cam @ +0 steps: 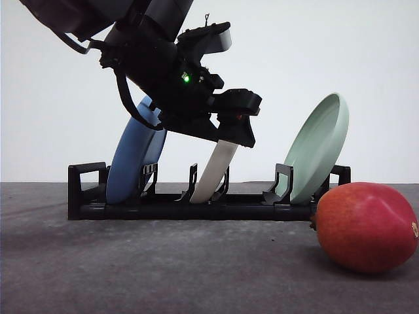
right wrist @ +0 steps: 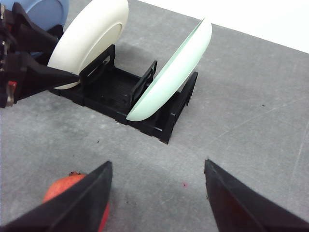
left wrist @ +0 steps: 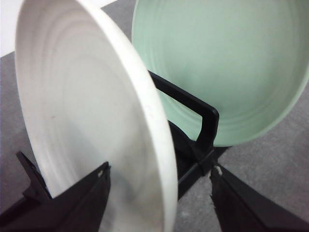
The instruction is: Place pomegranate in white plate
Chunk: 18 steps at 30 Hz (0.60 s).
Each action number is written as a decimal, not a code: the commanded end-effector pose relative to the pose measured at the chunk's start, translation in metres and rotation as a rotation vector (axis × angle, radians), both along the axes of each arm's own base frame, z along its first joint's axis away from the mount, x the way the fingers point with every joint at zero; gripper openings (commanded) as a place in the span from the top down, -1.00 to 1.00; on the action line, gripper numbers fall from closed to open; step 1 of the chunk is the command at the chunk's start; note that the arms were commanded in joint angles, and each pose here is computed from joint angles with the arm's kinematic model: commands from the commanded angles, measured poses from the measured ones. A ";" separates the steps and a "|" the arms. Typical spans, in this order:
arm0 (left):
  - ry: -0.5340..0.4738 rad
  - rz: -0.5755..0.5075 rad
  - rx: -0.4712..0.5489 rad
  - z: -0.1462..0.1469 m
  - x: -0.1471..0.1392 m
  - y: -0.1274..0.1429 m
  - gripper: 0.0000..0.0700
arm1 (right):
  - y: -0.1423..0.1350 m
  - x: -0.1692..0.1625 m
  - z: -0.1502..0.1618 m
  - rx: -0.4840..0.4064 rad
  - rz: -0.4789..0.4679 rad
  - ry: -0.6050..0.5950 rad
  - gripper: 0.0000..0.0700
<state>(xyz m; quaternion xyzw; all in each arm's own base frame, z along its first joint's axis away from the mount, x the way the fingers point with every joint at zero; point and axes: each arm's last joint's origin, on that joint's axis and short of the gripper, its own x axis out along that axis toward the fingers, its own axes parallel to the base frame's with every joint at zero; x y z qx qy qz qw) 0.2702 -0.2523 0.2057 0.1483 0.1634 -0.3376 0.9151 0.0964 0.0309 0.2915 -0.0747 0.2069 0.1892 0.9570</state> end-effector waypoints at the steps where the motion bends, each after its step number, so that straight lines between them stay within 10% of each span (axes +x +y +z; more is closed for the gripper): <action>1: -0.012 -0.006 -0.016 0.003 0.002 -0.007 0.28 | 0.001 0.000 0.004 0.001 0.007 -0.019 -0.09; 6: 0.007 0.001 -0.039 0.003 0.000 -0.008 0.71 | 0.001 0.000 0.004 0.001 0.007 -0.019 -0.09; 18: 0.033 0.018 -0.107 0.013 -0.005 -0.009 0.97 | 0.001 0.000 0.004 0.001 0.007 -0.019 -0.09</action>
